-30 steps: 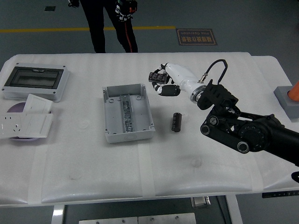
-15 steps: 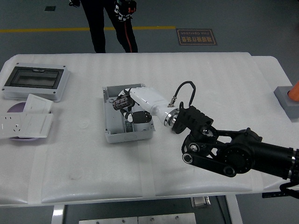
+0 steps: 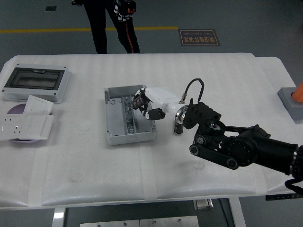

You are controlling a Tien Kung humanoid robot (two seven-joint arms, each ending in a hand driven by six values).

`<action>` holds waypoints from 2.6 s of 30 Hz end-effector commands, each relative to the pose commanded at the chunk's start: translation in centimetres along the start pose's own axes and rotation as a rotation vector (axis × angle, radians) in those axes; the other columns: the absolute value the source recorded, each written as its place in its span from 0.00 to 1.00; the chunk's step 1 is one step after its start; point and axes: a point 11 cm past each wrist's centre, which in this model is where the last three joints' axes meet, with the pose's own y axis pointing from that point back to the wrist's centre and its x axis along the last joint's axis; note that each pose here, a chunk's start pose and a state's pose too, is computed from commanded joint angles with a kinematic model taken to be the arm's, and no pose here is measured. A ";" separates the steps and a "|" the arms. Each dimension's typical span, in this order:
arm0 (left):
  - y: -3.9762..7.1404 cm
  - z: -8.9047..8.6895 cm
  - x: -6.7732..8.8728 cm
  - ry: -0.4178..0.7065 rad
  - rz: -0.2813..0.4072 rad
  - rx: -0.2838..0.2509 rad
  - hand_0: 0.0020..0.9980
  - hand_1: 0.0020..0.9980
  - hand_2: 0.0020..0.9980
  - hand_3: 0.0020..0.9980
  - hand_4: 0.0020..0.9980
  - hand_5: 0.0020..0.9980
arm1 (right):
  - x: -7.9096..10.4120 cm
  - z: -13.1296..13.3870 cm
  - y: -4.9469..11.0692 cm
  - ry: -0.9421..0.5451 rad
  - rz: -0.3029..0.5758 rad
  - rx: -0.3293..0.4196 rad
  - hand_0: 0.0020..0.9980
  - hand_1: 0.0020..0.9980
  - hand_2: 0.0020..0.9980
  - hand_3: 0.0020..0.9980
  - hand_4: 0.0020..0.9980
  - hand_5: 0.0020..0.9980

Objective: Pick up the battery,place it into the box

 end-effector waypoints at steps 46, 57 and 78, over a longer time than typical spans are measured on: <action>0.0 -0.2 0.0 0.015 -0.011 0.004 0.53 0.64 0.50 0.49 0.43 0.40 | -0.9 9.7 6.1 0.210 -0.280 -0.259 0.90 0.82 0.86 1.00 1.00 0.54; 0.0 0.0 0.3 0.027 0.006 -0.018 0.52 0.64 0.50 0.48 0.42 0.39 | -1.3 9.8 6.0 0.217 -0.265 -0.265 0.92 0.82 0.86 1.00 1.00 0.55; 0.1 0.3 0.5 0.041 0.018 -0.042 0.53 0.64 0.53 0.49 0.43 0.40 | -1.5 8.8 5.9 0.220 -0.217 -0.203 0.79 0.63 0.56 0.66 0.64 0.28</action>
